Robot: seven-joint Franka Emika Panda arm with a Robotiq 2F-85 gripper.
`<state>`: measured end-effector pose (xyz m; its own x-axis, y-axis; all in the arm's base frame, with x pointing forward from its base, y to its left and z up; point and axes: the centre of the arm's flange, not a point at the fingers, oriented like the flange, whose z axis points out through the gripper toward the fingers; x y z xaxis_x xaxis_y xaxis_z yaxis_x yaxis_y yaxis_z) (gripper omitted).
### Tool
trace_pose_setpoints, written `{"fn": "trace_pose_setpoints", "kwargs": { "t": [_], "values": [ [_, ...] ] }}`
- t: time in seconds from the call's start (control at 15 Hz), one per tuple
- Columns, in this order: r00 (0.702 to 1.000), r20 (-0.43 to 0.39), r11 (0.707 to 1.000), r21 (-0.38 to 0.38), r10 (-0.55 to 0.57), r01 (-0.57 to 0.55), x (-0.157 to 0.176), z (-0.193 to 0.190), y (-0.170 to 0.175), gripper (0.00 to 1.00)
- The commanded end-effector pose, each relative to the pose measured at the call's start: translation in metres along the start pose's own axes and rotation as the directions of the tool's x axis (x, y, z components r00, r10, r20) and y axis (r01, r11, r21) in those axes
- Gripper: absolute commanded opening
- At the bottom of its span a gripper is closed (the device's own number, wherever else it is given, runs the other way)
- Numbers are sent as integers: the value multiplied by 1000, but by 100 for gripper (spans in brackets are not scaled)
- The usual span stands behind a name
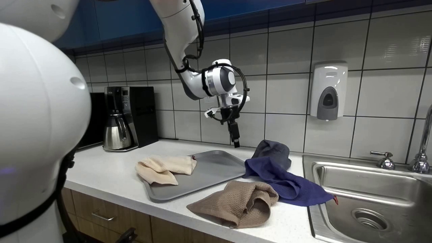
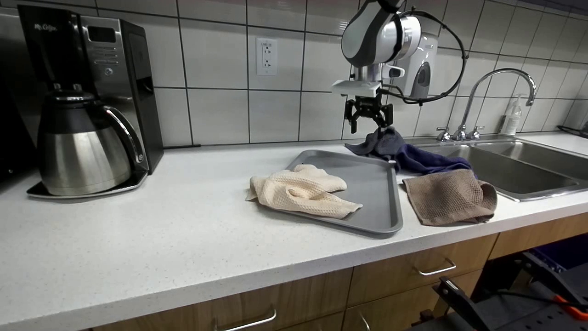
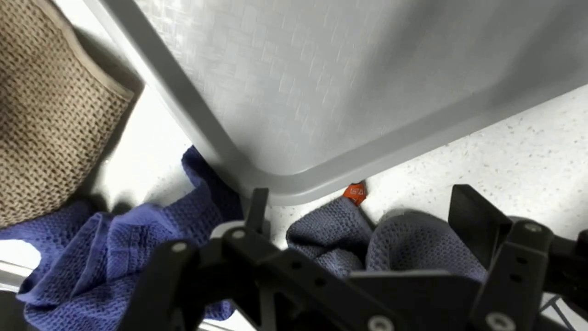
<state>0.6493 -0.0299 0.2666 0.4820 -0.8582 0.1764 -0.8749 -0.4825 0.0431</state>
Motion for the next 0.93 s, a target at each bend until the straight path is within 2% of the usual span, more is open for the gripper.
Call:
{"fn": "trace_pose_setpoints", "kwargs": {
  "t": [0.0, 0.87],
  "values": [
    [999, 19, 999, 11, -48, 48, -26, -16, 18, 100],
    [992, 66, 994, 26, -111, 110, -104, -42, 19, 100]
  ]
}}
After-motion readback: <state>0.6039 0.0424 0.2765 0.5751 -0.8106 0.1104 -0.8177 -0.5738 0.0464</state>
